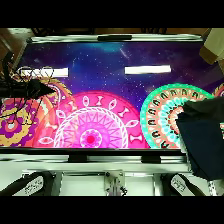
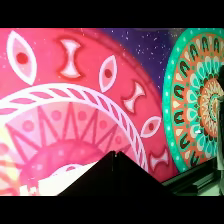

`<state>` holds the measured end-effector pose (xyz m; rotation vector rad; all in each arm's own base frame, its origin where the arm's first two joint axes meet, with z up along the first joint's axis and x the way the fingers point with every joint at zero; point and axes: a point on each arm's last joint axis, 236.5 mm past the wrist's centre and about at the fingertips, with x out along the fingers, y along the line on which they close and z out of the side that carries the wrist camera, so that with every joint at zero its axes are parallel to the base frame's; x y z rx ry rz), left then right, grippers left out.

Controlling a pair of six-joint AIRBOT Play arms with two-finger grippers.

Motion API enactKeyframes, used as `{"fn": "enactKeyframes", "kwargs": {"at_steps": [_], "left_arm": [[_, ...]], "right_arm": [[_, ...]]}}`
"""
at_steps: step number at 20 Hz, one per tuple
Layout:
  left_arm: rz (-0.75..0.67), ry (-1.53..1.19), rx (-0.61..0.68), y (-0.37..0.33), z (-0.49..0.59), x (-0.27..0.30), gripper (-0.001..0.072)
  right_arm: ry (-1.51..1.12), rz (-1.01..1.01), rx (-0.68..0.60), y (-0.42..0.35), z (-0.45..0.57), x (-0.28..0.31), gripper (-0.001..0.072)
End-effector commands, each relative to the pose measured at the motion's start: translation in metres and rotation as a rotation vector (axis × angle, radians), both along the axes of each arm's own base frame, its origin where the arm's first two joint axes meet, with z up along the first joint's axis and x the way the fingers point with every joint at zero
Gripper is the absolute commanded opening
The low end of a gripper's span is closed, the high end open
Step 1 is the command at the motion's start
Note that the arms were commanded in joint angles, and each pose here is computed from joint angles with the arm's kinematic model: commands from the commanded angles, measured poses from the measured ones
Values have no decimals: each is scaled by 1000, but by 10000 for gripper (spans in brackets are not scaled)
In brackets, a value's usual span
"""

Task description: Fold the shirts.

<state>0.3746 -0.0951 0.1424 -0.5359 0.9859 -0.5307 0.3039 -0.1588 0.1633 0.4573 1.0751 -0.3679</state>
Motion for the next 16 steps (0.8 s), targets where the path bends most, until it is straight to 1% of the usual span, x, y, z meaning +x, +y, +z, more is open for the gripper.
{"fn": "enactKeyframes", "kwargs": {"at_steps": [1,5,10,13,15,16], "left_arm": [[-16,-4,-1,-2,0,-2,39],[-18,-6,1,-2,0,-2,39],[-18,-6,4,-1,0,-2,39],[-18,-5,5,-1,-1,-2,39],[-19,-5,6,-1,-1,-2,39],[-18,-5,7,-1,-1,-2,39]], "right_arm": [[141,-147,-13,-32,-1,-69,75],[288,-250,-4,-49,-13,-117,75],[485,-301,150,-30,-77,-164,75],[684,-337,146,-27,-121,-213,76],[739,-334,130,-28,-142,-226,76],[750,-336,107,-32,-151,-230,116]]}}
